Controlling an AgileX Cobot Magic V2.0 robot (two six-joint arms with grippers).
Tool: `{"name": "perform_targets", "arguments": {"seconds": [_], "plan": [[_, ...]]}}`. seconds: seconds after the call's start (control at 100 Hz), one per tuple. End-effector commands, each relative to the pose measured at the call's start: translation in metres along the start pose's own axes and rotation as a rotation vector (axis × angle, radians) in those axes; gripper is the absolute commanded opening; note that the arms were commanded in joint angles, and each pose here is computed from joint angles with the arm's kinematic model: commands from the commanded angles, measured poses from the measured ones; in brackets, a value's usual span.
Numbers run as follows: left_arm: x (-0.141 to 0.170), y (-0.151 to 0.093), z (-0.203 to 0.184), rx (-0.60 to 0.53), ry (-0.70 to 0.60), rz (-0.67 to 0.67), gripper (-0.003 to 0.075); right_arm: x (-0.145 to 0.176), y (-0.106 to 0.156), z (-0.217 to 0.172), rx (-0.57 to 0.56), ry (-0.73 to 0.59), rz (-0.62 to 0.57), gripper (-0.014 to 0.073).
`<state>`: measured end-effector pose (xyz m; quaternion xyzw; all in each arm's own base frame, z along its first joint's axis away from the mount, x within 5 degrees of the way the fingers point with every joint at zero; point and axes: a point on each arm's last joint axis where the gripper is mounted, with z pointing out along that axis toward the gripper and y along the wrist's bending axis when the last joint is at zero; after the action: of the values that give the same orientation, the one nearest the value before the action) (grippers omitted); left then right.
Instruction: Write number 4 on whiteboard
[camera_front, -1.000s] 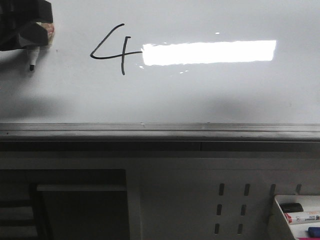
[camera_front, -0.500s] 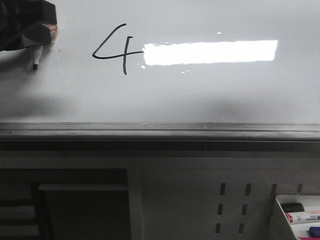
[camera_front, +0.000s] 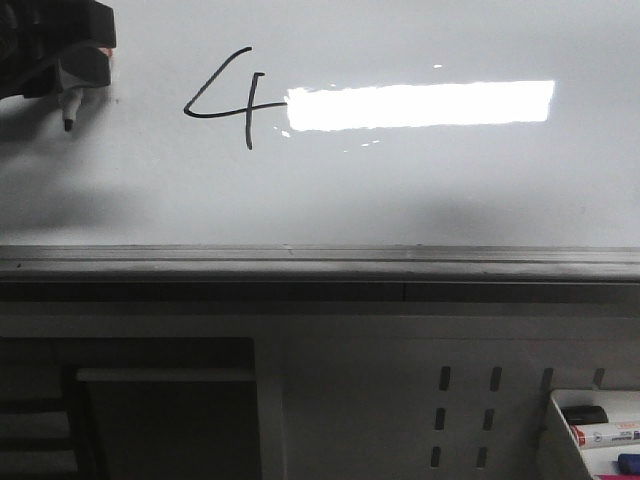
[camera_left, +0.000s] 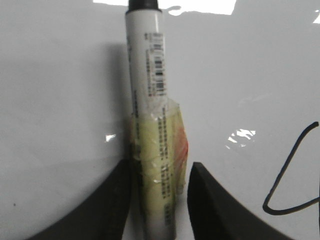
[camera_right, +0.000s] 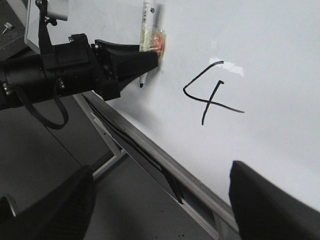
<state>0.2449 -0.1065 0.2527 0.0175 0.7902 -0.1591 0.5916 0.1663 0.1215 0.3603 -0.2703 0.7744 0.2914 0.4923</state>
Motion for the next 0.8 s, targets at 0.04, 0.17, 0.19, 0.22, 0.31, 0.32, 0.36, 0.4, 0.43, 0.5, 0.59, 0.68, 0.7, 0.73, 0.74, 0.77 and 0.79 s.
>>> {"name": "perform_targets", "arguments": {"seconds": [0.04,0.17,0.19,0.22,0.31,0.32,0.36,0.4,0.43,0.5,0.59,0.68,0.7,0.73,0.74,0.77,0.79], "plan": [[-0.013,-0.001,0.0,-0.001,-0.063,-0.02,0.0293,-0.015,0.001,-0.009,0.023,-0.091,0.012,0.0498],[-0.016,-0.002,-0.003,0.004,-0.079,-0.017,0.0314,-0.015,0.001,-0.009,0.023,-0.091,0.012,0.0498],[-0.017,-0.002,-0.004,0.005,-0.08,-0.016,0.0321,-0.015,0.001,-0.009,0.023,-0.091,0.012,0.0498],[-0.018,-0.002,-0.005,0.008,-0.081,-0.015,0.0347,-0.015,0.001,-0.009,0.023,-0.091,0.012,0.0498],[-0.021,-0.004,-0.011,0.028,-0.079,0.005,0.0431,-0.015,0.001,-0.009,0.024,-0.093,0.012,0.0498],[-0.022,-0.005,-0.012,0.032,-0.081,0.008,0.0437,-0.015,0.001,-0.009,0.024,-0.093,0.012,0.0498],[-0.023,-0.006,-0.015,0.043,-0.073,0.019,0.0462,-0.015,0.001,-0.009,0.026,-0.094,0.012,0.0499],[-0.025,-0.007,-0.019,0.057,-0.065,0.035,0.047,-0.015,0.0,-0.009,0.029,-0.098,0.012,0.0499],[-0.025,-0.008,-0.021,0.067,-0.058,0.048,0.047,-0.015,0.0,-0.009,0.031,-0.099,0.012,0.0499],[-0.028,-0.01,-0.029,0.091,-0.042,0.077,0.047,-0.016,-0.001,-0.009,0.041,-0.111,0.012,0.0498],[-0.033,-0.012,-0.04,0.116,-0.043,0.11,0.047,-0.018,-0.002,-0.01,0.056,-0.128,0.023,0.0498],[-0.04,-0.013,-0.054,0.139,-0.053,0.133,0.0468,-0.02,-0.002,-0.013,0.063,-0.145,0.02,0.0482],[-0.041,-0.013,-0.058,0.145,-0.053,0.139,0.0466,-0.02,-0.001,-0.013,0.063,-0.147,0.02,0.0471],[-0.043,-0.014,-0.063,0.153,-0.053,0.148,0.0457,-0.02,-0.002,-0.013,0.065,-0.149,0.02,0.0452],[-0.045,-0.014,-0.066,0.157,-0.059,0.155,0.0456,-0.02,-0.002,-0.013,0.065,-0.149,0.02,0.044],[-0.047,-0.014,-0.073,0.168,-0.06,0.18,0.0445,-0.021,-0.001,-0.015,0.067,-0.157,0.018,0.0407],[-0.047,-0.014,-0.076,0.172,-0.055,0.191,0.0437,-0.022,-0.001,-0.017,0.07,-0.169,0.015,0.0384]]}}
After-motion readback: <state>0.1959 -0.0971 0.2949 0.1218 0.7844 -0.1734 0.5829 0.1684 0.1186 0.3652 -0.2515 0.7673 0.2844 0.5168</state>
